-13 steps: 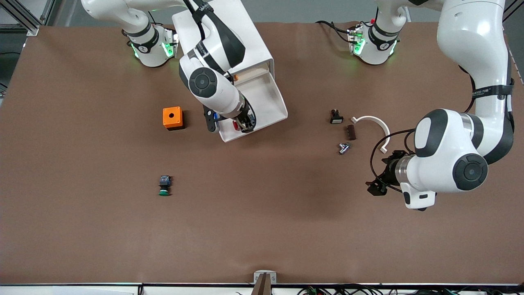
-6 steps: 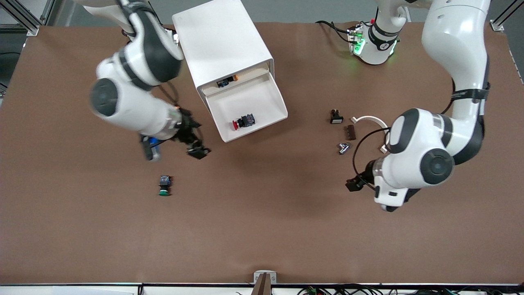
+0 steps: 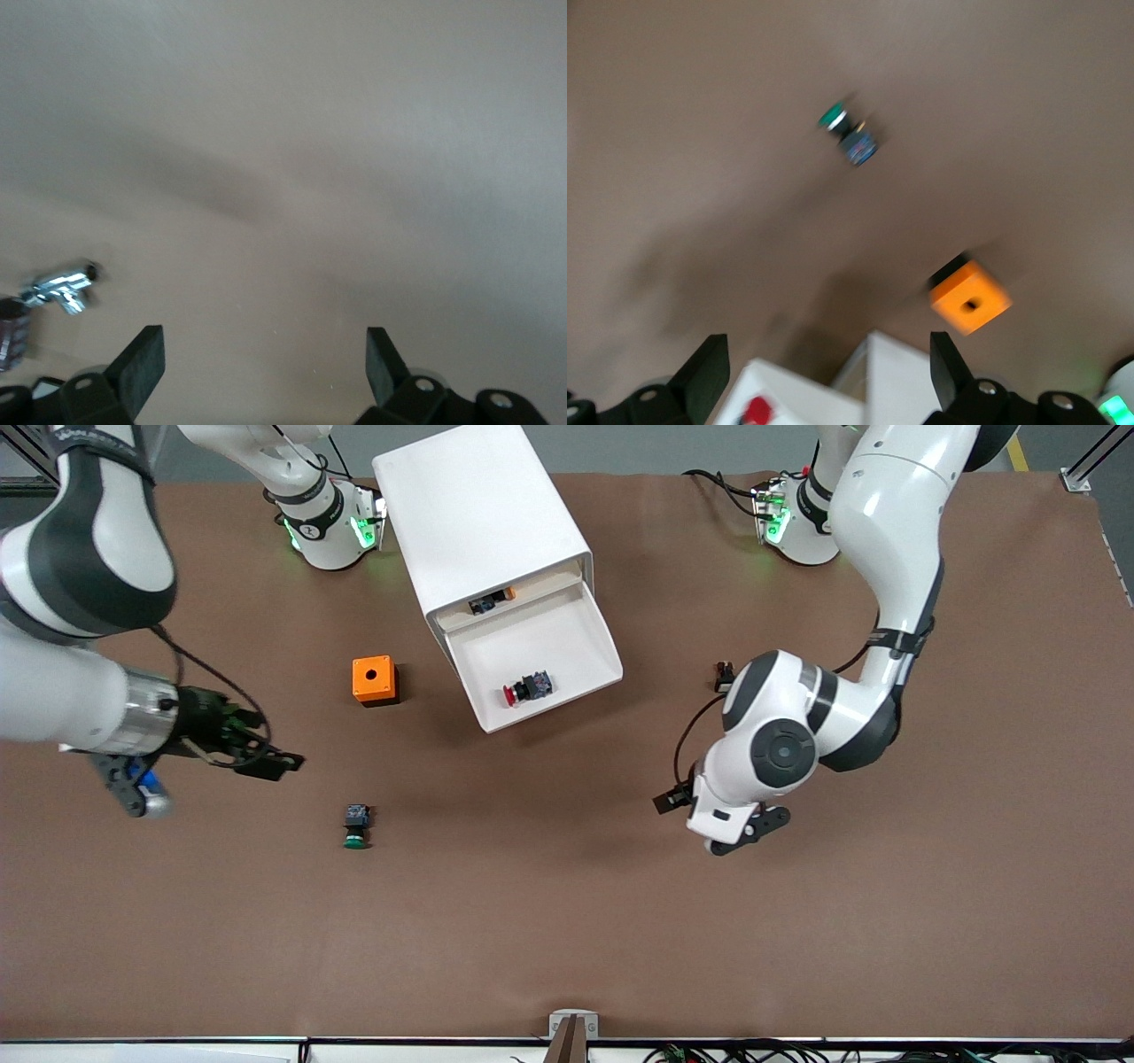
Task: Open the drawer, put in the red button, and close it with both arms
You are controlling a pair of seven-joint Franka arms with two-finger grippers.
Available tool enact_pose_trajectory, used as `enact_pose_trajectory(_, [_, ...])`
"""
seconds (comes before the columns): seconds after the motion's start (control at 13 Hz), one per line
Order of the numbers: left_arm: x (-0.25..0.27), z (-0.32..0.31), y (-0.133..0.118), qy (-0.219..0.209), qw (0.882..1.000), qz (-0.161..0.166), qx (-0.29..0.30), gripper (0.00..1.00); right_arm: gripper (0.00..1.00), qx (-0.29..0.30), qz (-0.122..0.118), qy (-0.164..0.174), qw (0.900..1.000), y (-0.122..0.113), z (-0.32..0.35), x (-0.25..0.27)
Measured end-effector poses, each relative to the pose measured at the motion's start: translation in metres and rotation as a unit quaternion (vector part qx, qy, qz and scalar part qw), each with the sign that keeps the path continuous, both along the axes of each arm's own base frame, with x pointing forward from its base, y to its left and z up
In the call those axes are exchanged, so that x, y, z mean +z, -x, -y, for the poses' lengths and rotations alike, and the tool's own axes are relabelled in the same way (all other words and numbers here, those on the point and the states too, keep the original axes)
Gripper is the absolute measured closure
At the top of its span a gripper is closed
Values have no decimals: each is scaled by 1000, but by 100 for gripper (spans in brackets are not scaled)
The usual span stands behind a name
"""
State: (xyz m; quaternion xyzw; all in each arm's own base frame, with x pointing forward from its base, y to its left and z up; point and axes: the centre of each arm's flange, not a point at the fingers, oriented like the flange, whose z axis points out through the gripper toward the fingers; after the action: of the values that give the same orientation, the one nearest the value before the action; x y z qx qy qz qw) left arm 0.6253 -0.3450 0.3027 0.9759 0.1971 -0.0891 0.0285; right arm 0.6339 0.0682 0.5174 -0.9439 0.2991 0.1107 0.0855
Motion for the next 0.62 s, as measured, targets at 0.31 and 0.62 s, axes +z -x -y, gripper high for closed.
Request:
enact_pose_trajectory(0.31, [-8, 68, 41, 22, 999, -18, -37, 0, 0, 156, 67, 18, 985, 11, 97, 38])
enact_pose_trajectory(0.62, [-8, 143, 103, 20, 998, -32, -50, 0, 0, 221, 96, 54, 969, 45, 126, 83])
